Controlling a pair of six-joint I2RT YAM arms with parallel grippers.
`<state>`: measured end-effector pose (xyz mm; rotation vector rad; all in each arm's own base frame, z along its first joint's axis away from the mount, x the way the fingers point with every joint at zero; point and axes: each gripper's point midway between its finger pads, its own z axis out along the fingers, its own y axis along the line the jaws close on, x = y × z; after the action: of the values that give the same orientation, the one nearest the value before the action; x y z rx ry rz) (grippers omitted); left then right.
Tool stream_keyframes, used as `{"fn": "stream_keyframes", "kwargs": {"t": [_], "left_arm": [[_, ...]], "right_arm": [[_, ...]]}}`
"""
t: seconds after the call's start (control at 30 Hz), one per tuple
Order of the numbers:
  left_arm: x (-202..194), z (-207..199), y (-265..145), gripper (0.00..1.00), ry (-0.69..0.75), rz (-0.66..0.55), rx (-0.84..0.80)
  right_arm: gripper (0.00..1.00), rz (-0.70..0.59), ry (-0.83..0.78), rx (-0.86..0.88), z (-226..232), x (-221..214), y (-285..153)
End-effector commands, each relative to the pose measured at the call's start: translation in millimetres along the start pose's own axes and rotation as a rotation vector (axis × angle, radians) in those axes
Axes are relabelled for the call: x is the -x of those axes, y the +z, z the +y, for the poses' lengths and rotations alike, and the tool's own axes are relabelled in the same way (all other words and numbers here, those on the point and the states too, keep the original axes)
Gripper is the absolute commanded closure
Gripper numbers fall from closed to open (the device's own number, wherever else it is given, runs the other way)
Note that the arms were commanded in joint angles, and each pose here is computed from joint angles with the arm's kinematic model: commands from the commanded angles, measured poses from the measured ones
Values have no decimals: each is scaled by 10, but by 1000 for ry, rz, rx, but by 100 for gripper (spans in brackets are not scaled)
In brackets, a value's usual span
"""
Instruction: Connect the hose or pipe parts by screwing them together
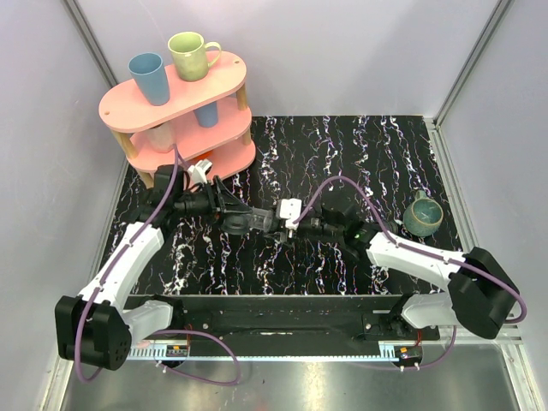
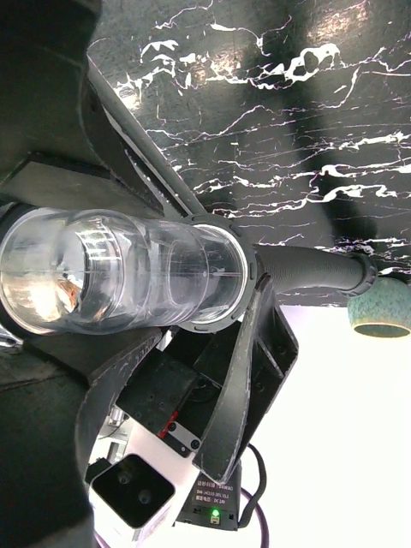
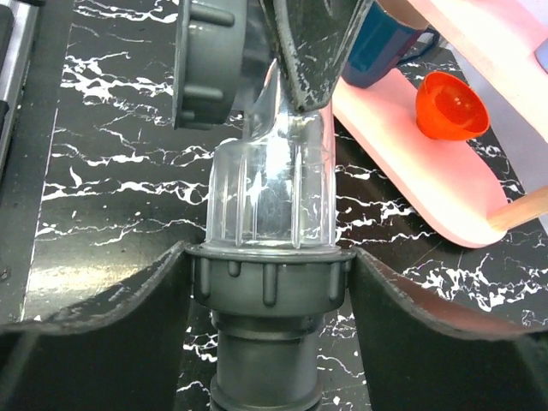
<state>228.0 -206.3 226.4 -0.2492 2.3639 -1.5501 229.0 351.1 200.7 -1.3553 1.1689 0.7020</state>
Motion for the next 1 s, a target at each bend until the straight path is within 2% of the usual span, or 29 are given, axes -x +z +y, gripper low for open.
{"fn": "stream_keyframes", "kwargs": {"t": [0.0, 0.13, 0.23, 0.3, 0.37, 0.43, 0.53, 0.63, 0.67, 0.77, 0.8, 0.87, 0.9, 0.97], "left_arm": [[78, -326, -29, 100, 69, 7, -112], [122, -367, -80, 100, 323, -40, -125], [138, -424, -122, 100, 512, -93, -160], [144, -461, -138, 100, 629, -127, -188], [170, -418, -154, 100, 735, -177, -178], [135, -402, -155, 100, 812, -181, -202], [60, -274, -119, 100, 818, -150, -208], [58, -160, -115, 100, 860, -158, -167], [51, -149, -127, 100, 878, -160, -159], [50, -103, -169, 100, 945, -176, -123], [64, -97, -180, 100, 963, -186, -112], [125, -81, -206, 100, 952, -223, -73], [131, -89, -211, 100, 920, -227, -67], [171, -65, -199, 100, 853, -231, -43]], "right_arm": [[46, -56, -9, -4, -76, 260, 98], [66, -83, 86, 32, -44, 415, 118], [80, -90, 207, 144, 92, 547, 134], [84, -86, 332, 241, 195, 566, 111], [89, -120, 385, 348, 255, 637, 76], [91, -129, 453, 406, 251, 715, 63], [94, -118, 592, 503, 213, 755, 29], [91, -96, 692, 516, 149, 750, 27], [89, -89, 714, 515, 135, 742, 26], [75, -69, 787, 473, 44, 727, 37], [60, -67, 796, 461, 15, 723, 37], [47, -48, 818, 390, -82, 673, 56], [37, -46, 803, 366, -109, 647, 65], [1, -36, 785, 286, -187, 608, 55]]}}
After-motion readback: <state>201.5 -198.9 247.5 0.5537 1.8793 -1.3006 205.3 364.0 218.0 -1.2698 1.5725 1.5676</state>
